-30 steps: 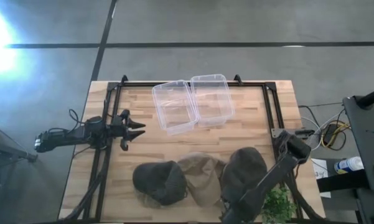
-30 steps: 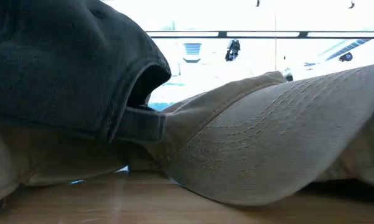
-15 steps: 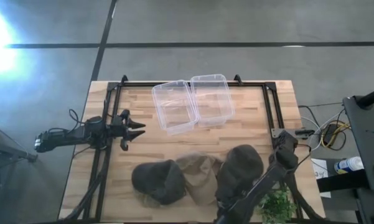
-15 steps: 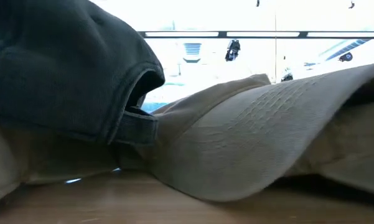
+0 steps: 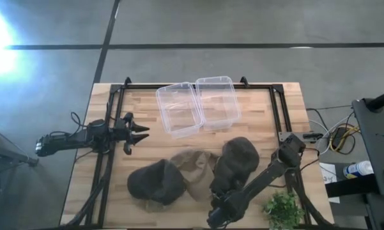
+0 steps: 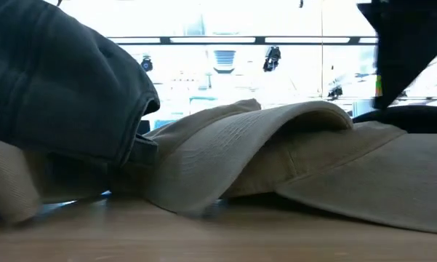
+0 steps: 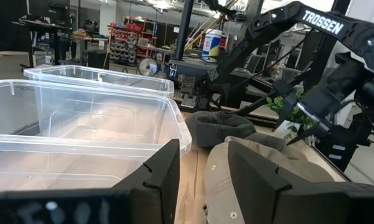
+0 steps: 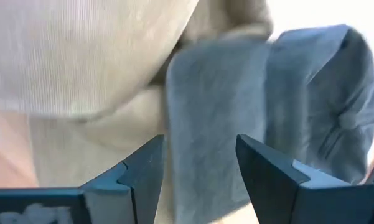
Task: Pick & Place hat
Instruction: Put the right black cap into the right transparent bin
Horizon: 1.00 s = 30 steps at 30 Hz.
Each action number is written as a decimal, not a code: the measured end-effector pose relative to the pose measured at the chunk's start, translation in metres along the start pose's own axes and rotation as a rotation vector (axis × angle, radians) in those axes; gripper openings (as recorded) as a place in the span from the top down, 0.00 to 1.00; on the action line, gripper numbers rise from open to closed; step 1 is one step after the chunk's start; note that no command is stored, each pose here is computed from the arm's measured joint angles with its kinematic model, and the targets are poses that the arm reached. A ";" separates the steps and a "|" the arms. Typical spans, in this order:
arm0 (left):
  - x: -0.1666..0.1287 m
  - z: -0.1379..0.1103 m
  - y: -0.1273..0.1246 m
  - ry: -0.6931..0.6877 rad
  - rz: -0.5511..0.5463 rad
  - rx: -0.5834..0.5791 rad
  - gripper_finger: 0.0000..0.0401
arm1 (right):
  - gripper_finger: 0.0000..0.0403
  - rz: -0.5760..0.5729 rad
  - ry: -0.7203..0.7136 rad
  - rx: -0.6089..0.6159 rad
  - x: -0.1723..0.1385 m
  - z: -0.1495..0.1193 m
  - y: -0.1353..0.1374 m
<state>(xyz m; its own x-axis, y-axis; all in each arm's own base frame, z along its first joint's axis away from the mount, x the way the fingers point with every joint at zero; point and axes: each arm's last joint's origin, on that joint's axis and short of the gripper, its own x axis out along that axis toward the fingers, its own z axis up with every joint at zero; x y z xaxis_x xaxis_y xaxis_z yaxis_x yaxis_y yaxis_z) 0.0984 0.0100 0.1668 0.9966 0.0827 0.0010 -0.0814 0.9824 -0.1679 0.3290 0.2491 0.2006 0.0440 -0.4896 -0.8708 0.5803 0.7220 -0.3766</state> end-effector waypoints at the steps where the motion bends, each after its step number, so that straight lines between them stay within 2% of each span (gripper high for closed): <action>1: 0.000 0.000 0.000 0.000 0.001 0.000 0.67 | 0.51 -0.004 -0.002 0.011 0.001 0.003 -0.001; 4: 0.000 0.000 0.000 0.001 0.001 0.000 0.67 | 0.51 -0.006 0.009 0.070 0.004 0.009 -0.003; 10: 0.000 0.000 0.000 0.000 0.001 0.000 0.67 | 0.51 0.019 -0.003 0.359 -0.009 0.031 -0.038; 14: 0.000 0.000 0.000 0.000 0.000 0.000 0.67 | 0.51 0.027 0.000 0.577 -0.014 0.049 -0.087; 18: 0.000 0.000 0.000 0.000 0.000 0.000 0.67 | 0.51 0.082 0.117 0.782 0.000 0.063 -0.133; 23: 0.000 0.000 0.000 0.000 0.000 0.000 0.67 | 0.51 0.375 0.263 0.770 0.041 0.080 -0.150; 25: 0.000 0.000 0.000 0.000 0.000 0.000 0.67 | 0.51 0.372 0.293 0.762 0.061 0.080 -0.155; 30: 0.000 0.000 0.000 0.000 0.000 0.000 0.67 | 0.51 0.266 0.370 0.796 0.093 0.071 -0.170</action>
<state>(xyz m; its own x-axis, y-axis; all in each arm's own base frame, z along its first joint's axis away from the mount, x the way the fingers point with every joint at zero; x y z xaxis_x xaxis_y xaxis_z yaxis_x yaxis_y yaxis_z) 0.0985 0.0100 0.1669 0.9966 0.0830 0.0013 -0.0816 0.9825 -0.1677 0.2920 0.0460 0.2060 0.0732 -0.0689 -0.9949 0.9834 0.1711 0.0605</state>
